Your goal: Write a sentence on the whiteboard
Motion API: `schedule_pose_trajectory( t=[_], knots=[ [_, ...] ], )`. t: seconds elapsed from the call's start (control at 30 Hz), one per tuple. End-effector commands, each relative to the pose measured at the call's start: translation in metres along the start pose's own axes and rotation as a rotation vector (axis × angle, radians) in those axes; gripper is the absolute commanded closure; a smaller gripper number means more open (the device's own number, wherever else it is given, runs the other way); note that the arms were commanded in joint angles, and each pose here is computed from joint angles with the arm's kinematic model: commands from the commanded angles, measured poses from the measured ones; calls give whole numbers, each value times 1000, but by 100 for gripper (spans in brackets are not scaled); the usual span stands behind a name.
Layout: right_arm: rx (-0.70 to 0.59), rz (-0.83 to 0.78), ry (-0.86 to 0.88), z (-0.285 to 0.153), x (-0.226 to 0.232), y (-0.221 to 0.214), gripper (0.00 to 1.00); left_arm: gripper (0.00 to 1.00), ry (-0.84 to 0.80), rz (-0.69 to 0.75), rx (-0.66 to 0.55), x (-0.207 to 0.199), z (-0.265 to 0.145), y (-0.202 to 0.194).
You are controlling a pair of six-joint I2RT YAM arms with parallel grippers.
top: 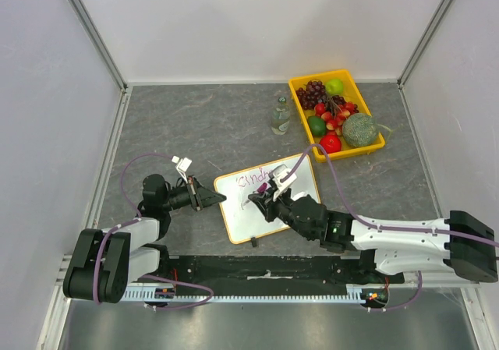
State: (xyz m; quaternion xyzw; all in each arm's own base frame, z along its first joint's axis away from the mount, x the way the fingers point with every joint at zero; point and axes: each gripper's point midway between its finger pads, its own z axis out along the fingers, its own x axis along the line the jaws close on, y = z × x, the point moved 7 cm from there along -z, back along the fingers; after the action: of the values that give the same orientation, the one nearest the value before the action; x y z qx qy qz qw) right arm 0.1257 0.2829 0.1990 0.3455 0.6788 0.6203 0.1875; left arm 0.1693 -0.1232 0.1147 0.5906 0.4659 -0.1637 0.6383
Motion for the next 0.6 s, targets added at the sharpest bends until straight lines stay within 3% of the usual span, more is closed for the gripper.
schedule_pose_trajectory(
  t=[0.0,0.57],
  knots=[
    [-111,69,-3,-2,4,29,100,98,2,20,-9,0,1,4],
    [-132,92,-54,13,-2,27,100,98,2,22,-9,0,1,4]
  ],
)
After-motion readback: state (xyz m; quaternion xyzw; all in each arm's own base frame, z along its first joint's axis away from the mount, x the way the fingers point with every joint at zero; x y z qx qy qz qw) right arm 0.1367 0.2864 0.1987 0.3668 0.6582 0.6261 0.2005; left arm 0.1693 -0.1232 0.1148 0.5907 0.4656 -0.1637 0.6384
